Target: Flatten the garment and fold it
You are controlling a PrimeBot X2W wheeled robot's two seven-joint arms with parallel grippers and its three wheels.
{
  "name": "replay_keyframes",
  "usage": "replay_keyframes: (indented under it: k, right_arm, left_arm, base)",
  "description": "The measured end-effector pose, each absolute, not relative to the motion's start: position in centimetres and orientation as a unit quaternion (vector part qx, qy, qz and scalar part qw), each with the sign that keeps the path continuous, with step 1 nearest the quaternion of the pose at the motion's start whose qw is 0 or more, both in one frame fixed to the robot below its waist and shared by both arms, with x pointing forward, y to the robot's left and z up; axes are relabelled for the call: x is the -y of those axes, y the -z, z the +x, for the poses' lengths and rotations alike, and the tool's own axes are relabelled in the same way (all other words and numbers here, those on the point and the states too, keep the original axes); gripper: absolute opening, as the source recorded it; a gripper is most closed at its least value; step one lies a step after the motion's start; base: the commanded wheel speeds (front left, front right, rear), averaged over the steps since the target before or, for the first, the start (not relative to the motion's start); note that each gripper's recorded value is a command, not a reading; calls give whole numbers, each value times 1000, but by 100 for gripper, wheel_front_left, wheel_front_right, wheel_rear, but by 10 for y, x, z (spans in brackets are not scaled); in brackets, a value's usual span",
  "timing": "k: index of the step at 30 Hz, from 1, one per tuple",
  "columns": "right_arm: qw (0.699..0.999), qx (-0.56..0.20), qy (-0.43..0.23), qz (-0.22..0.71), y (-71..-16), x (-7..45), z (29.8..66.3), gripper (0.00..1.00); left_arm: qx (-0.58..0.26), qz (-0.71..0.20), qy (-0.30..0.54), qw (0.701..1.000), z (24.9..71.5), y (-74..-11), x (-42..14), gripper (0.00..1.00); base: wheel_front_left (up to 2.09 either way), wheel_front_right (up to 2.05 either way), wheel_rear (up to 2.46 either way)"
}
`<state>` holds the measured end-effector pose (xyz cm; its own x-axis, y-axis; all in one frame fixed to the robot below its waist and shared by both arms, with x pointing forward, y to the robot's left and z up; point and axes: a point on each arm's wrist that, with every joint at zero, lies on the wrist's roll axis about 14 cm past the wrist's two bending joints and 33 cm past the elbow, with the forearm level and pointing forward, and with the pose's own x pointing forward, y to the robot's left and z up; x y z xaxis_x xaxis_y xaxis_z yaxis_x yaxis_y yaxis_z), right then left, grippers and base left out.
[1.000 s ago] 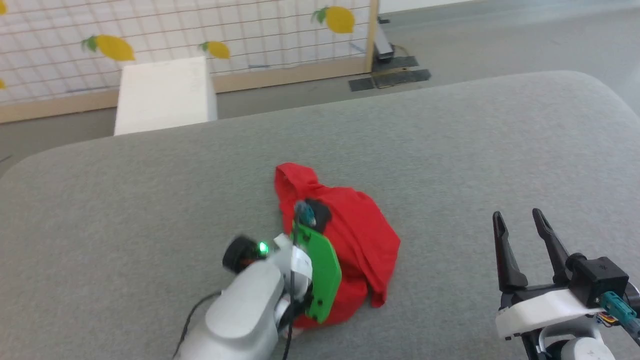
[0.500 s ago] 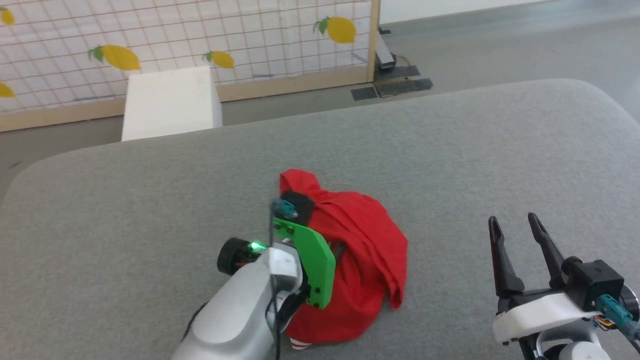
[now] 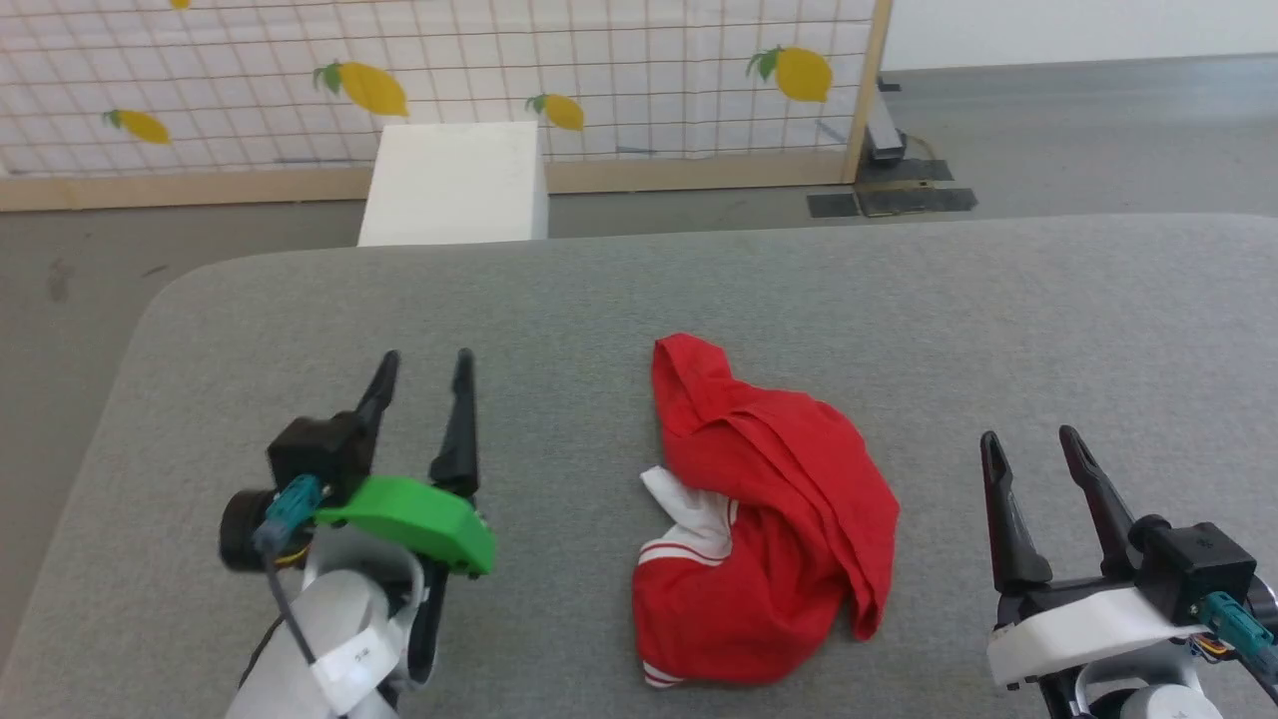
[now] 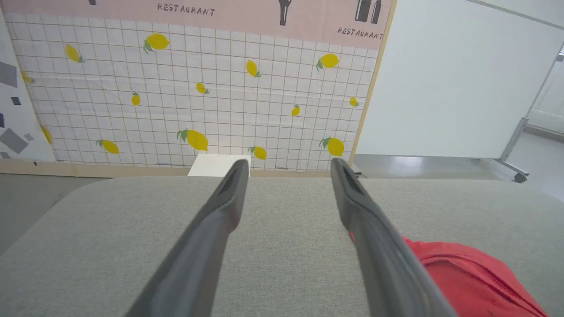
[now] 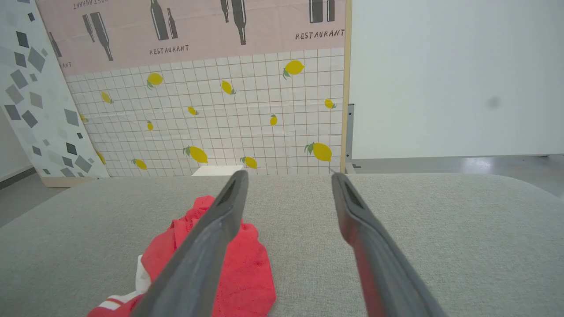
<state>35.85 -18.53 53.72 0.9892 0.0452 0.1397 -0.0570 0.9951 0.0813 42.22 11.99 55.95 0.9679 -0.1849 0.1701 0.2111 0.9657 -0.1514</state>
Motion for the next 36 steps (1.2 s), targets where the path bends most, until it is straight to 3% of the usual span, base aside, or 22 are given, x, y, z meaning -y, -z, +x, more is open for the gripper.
replay_keyframes:
  k: [7, 11, 19, 21, 28, 36]
  right_arm:
    - [997, 15, -72, 31, -517, 154, 366, 100]
    - [989, -106, -100, 12, -471, 136, 364, 100]
    - [944, -297, -136, -43, -410, 115, 362, 100]
    - [936, -320, -134, -54, -403, 117, 363, 0]
    - [943, -309, -110, -65, -420, 132, 392, 0]
    - [975, -214, -24, -48, -492, 191, 478, 0]
  left_arm:
    - [102, -69, 43, 991, 402, -562, -162, 100]
    - [105, -76, 28, 991, 389, -557, -166, 100]
    - [101, -83, 11, 991, 382, -549, -175, 100]
    - [98, -84, 6, 992, 382, -546, -178, 100]
    - [86, -82, -1, 993, 378, -537, -184, 100]
    - [77, -83, 4, 994, 379, -531, -184, 100]
  base:
    - [0, 0, 0]
    - [0, 0, 0]
    - [0, 0, 0]
    - [0, 0, 0]
    - [0, 0, 0]
    - [0, 0, 0]
